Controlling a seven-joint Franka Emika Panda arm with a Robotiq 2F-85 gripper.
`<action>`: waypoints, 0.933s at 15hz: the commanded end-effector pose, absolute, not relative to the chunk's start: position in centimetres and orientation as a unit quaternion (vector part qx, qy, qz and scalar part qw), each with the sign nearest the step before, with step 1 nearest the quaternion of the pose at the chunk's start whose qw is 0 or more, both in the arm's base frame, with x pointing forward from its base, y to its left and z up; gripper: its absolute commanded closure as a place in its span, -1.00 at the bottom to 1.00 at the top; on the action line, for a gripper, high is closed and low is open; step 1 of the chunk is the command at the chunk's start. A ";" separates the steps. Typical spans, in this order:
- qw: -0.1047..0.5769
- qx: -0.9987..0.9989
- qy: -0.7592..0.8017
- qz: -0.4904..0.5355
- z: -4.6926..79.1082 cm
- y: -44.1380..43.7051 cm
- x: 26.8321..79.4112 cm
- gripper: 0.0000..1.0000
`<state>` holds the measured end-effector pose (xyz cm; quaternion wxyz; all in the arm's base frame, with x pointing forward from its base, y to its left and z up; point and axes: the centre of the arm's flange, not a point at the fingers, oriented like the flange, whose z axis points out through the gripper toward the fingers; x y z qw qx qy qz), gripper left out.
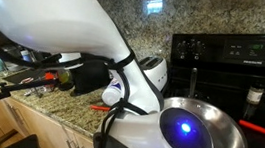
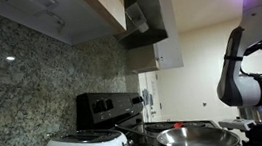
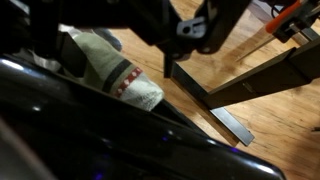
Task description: Remove the towel from the oven door handle and use it to wipe the silver pan, place the towel on the countertop
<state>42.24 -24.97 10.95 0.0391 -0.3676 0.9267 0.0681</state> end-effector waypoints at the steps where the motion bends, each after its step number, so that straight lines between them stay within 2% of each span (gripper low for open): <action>1: 0.044 -0.373 0.924 0.066 11.2 -25.3 43.9 0.02; 5: 0.048 -0.378 0.922 0.061 11.4 -25.4 44.4 0.64; 8: 0.054 -0.380 0.921 0.065 11.4 -25.5 44.6 0.98; 14: 0.070 -0.382 0.919 0.062 12.6 -25.8 43.1 0.99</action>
